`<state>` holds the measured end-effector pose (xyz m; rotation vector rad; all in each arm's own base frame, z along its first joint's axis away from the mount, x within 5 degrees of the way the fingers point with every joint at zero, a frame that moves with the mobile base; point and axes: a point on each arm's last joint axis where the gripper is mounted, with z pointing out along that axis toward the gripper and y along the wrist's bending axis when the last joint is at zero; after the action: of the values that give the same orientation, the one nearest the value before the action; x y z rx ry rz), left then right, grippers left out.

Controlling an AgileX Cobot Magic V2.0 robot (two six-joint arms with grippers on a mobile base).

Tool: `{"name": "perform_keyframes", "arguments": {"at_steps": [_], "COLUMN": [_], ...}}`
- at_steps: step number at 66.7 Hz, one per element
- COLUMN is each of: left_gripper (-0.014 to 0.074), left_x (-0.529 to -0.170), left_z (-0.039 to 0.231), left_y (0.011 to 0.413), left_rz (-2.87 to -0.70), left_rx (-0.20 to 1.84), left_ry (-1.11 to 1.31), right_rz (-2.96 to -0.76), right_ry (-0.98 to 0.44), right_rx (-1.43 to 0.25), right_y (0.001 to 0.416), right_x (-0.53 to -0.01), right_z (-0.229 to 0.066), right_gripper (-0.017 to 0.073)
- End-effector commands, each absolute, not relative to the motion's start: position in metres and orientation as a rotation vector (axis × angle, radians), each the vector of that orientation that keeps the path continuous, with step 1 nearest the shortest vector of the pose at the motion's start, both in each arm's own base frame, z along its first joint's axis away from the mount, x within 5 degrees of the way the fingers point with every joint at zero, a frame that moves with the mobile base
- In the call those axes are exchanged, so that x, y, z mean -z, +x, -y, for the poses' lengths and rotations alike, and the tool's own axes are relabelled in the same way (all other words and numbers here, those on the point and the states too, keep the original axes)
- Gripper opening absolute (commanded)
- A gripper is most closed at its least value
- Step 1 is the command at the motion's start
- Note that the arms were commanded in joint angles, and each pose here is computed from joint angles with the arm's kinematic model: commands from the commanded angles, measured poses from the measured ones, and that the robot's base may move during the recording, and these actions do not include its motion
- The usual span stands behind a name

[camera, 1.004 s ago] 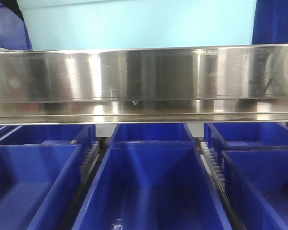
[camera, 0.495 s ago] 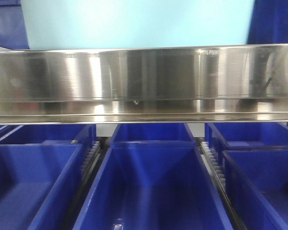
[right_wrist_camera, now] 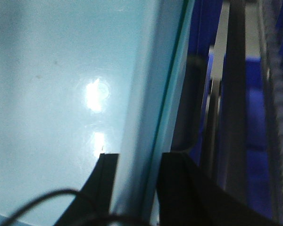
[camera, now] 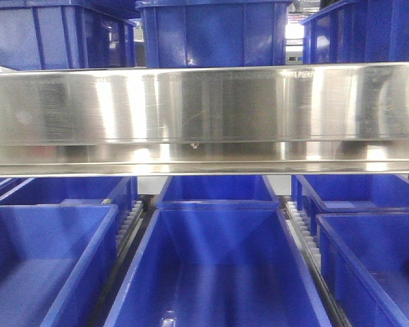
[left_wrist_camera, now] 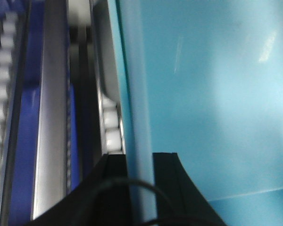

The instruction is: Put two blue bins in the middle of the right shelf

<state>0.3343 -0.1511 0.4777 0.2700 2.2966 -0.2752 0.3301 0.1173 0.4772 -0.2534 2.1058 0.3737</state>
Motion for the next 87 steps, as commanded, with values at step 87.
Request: {"name": "perform_keyframes", "arguments": {"at_steps": [87], "left_gripper": [-0.0111], "left_x": [-0.522], "left_z": [0.167], "left_y": [0.314], "left_rz": [-2.045], "left_rx": [0.485], "left_ry": [0.304], "right_rz": [-1.878], "right_ry": [-0.224], "right_rx": [-0.436], "right_y": [0.321], "right_x": [-0.516], "right_z": [-0.118], "right_gripper": [-0.0153]}}
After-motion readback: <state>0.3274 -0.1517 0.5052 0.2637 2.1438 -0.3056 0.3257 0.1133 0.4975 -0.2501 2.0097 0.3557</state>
